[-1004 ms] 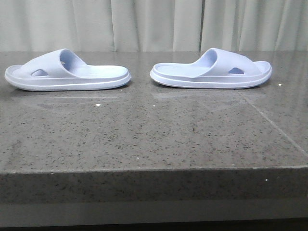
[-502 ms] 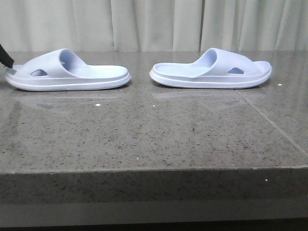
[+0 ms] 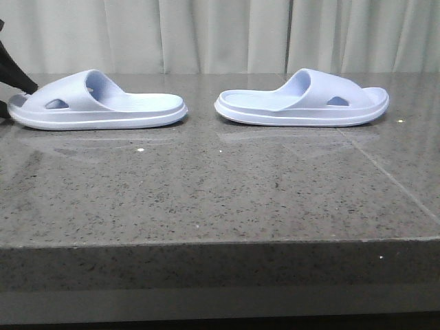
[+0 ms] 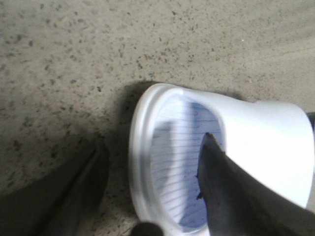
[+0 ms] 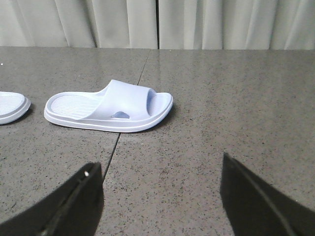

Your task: Insert blue slippers together front up

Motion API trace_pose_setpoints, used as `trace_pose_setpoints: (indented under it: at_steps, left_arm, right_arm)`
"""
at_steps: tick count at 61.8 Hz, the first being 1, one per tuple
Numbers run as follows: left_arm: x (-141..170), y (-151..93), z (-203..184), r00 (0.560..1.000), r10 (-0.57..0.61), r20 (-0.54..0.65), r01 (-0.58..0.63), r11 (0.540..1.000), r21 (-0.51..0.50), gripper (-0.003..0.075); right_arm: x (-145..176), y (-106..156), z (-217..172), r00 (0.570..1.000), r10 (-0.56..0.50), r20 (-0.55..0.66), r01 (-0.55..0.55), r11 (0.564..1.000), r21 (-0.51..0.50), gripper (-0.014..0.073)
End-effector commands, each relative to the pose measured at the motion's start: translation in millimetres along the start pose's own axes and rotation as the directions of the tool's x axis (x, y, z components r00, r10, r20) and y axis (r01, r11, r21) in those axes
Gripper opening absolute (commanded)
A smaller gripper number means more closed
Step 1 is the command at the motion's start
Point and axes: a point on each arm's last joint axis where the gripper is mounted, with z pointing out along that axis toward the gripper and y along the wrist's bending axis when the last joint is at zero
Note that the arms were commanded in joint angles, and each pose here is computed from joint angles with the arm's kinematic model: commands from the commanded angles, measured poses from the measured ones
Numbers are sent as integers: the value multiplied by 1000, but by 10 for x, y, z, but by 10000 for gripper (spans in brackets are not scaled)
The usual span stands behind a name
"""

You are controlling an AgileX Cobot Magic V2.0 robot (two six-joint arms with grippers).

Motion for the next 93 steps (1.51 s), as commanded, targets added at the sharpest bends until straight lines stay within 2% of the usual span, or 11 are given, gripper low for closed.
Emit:
trace_pose_setpoints:
  at_steps: [1, 21, 32, 37, 65, 70, 76, 84, 93]
  left_arm:
    - [-3, -68, -45, 999, 26, -20, -26, 999, 23, 410]
    - [37, -9, 77, 997, 32, -71, -31, 999, 16, 393]
    - [34, -7, 77, 996, 55, -67, -54, 998, 15, 271]
    - [30, -9, 77, 996, 68, -63, -67, 998, 18, 241]
    - [44, -172, 218, 993, 103, -61, -100, 994, 45, 238]
    - [39, -180, 218, 994, 97, -55, -94, 994, 53, 153]
    - [41, -184, 218, 993, 99, -57, -96, 994, 57, -24]
    - [55, -209, 201, 994, 84, -71, -77, 992, 99, -20]
    - [45, -292, 103, 997, 31, -70, -12, 965, 263, -20]
  right_arm:
    - [-166, 4, -16, 996, -14, 91, 13, 1000, 7, 523]
    - [-166, 4, -16, 996, -14, 91, 13, 1000, 7, 523]
    - [-166, 4, -16, 996, -14, 91, 13, 1000, 7, 523]
    - [-166, 4, -16, 996, -14, 91, 13, 1000, 7, 523]
    - [-166, 4, -16, 996, -14, 91, 13, 1000, 7, 523]
    - [-166, 4, -16, 996, -14, 91, 13, 1000, 7, 523]
    - [-166, 4, -16, 996, -14, 91, 13, 1000, 7, 523]
    - [-166, 4, -16, 996, -14, 91, 13, 1000, 7, 523]
    - [-166, 4, -16, 996, -14, 91, 13, 1000, 7, 523]
